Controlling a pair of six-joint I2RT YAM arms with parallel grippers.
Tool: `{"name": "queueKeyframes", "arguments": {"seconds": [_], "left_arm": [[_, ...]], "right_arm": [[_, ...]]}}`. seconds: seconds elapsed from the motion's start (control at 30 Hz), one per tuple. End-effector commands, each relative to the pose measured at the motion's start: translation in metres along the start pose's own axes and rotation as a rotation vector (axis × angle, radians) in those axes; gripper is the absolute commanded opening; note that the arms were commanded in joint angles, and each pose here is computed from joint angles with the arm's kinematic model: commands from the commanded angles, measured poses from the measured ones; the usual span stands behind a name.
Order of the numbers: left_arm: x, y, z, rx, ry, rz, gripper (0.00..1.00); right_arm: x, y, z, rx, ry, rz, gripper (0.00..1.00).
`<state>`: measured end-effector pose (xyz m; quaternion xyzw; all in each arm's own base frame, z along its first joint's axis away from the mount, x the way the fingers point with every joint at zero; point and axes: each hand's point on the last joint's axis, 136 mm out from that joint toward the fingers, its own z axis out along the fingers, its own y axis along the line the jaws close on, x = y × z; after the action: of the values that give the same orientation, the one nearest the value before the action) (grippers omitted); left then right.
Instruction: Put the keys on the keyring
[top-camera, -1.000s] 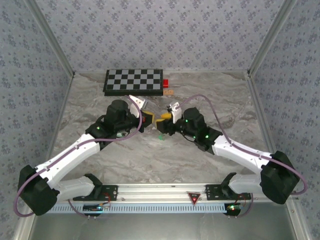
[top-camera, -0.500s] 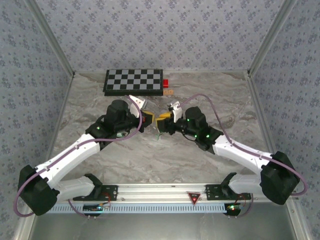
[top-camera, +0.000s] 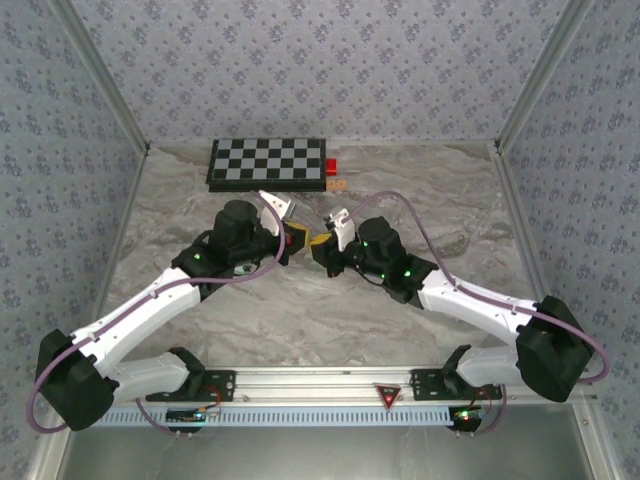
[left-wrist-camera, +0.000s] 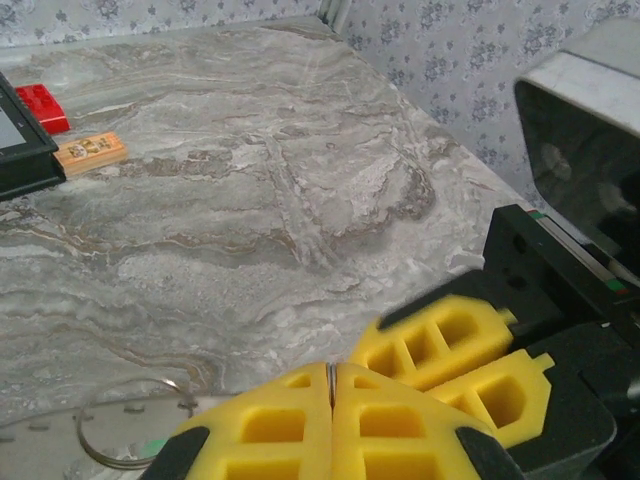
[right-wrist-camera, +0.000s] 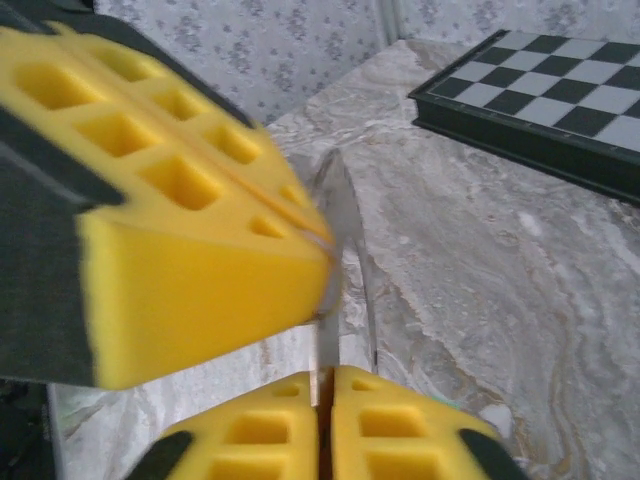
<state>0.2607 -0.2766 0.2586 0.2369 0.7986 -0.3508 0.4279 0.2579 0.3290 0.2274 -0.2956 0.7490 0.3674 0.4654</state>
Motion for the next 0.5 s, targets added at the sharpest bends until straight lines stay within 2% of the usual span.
{"name": "queueKeyframes", "arguments": {"seconds": [0.0, 0.1, 0.2, 0.3, 0.47], "left_arm": [[-0.021, -0.012, -0.004, 0.038, -0.066, 0.007, 0.00], [-0.021, -0.013, -0.004, 0.047, -0.073, -0.006, 0.01], [-0.024, -0.014, -0.006, 0.049, -0.085, -0.022, 0.07], [-0.031, -0.015, -0.014, 0.052, -0.113, -0.043, 0.23], [-0.042, -0.013, -0.035, 0.054, -0.195, -0.089, 0.24]], "right_arm": [[-0.016, 0.002, -0.005, 0.019, -0.041, -0.031, 0.00], [-0.016, 0.002, -0.007, 0.025, -0.046, -0.035, 0.00], [-0.015, 0.002, -0.008, 0.027, -0.047, -0.034, 0.00], [-0.014, 0.001, -0.010, 0.035, -0.048, -0.034, 0.00], [-0.013, 0.000, -0.014, 0.044, -0.055, -0.036, 0.00]]}}
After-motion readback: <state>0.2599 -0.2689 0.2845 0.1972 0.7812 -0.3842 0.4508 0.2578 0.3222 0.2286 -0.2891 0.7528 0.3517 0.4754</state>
